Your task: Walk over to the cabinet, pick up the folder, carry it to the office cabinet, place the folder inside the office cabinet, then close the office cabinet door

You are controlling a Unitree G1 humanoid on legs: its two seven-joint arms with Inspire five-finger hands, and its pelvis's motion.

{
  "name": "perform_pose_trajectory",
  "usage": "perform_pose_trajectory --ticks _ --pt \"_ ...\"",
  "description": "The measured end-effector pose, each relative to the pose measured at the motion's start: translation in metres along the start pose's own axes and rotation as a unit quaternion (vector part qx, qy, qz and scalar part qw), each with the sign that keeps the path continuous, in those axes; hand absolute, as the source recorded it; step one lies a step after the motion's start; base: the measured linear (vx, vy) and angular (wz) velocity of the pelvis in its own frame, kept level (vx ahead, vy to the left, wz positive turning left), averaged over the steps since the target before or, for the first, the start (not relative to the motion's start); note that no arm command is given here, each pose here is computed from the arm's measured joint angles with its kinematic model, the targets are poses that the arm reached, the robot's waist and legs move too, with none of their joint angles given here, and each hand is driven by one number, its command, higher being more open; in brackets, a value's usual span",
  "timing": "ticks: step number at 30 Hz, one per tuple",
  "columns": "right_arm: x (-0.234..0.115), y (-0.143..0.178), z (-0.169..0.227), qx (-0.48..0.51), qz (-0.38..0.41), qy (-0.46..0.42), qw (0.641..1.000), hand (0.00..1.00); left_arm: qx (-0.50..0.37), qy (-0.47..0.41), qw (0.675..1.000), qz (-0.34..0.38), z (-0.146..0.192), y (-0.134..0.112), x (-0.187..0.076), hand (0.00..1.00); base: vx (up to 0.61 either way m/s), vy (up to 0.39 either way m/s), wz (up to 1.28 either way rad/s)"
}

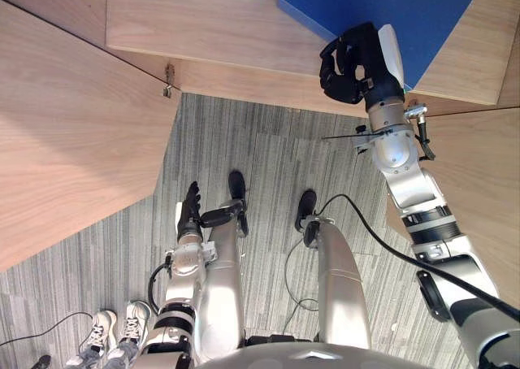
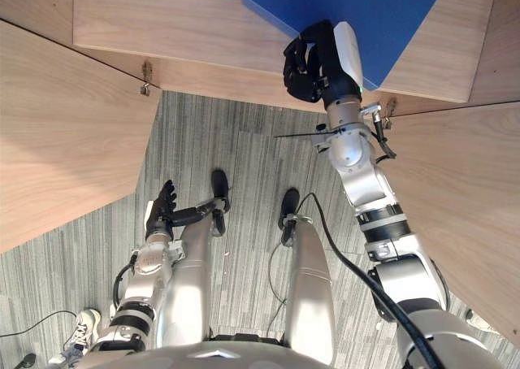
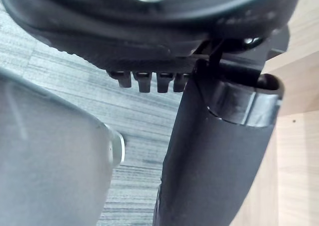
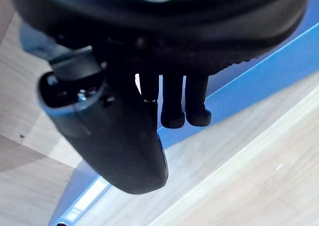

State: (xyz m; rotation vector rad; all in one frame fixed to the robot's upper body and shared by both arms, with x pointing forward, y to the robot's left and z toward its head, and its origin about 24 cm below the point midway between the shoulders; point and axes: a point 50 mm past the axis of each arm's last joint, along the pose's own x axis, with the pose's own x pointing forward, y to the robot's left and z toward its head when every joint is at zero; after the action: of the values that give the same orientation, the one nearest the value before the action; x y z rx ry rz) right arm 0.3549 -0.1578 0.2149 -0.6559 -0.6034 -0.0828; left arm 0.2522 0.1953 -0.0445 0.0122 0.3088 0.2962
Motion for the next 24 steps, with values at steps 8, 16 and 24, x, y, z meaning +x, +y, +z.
perform_pose_trajectory --ticks 8,16,24 --pt "0.018 -0.009 -0.003 -0.018 -0.014 0.016 1.000 0.00 -0.001 -0.001 1.000 0.004 0.000 0.000 0.000 1.00 0.02 0.011 0.04" --pt "0.026 -0.023 -0.004 -0.087 -0.044 0.017 0.995 0.00 0.001 -0.001 1.000 0.015 0.001 0.004 0.001 1.00 0.00 0.000 0.00" --pt "0.028 -0.032 -0.018 -0.112 -0.073 0.067 0.989 0.00 -0.006 -0.002 1.000 0.025 0.002 0.001 0.001 1.00 0.00 0.000 0.00"
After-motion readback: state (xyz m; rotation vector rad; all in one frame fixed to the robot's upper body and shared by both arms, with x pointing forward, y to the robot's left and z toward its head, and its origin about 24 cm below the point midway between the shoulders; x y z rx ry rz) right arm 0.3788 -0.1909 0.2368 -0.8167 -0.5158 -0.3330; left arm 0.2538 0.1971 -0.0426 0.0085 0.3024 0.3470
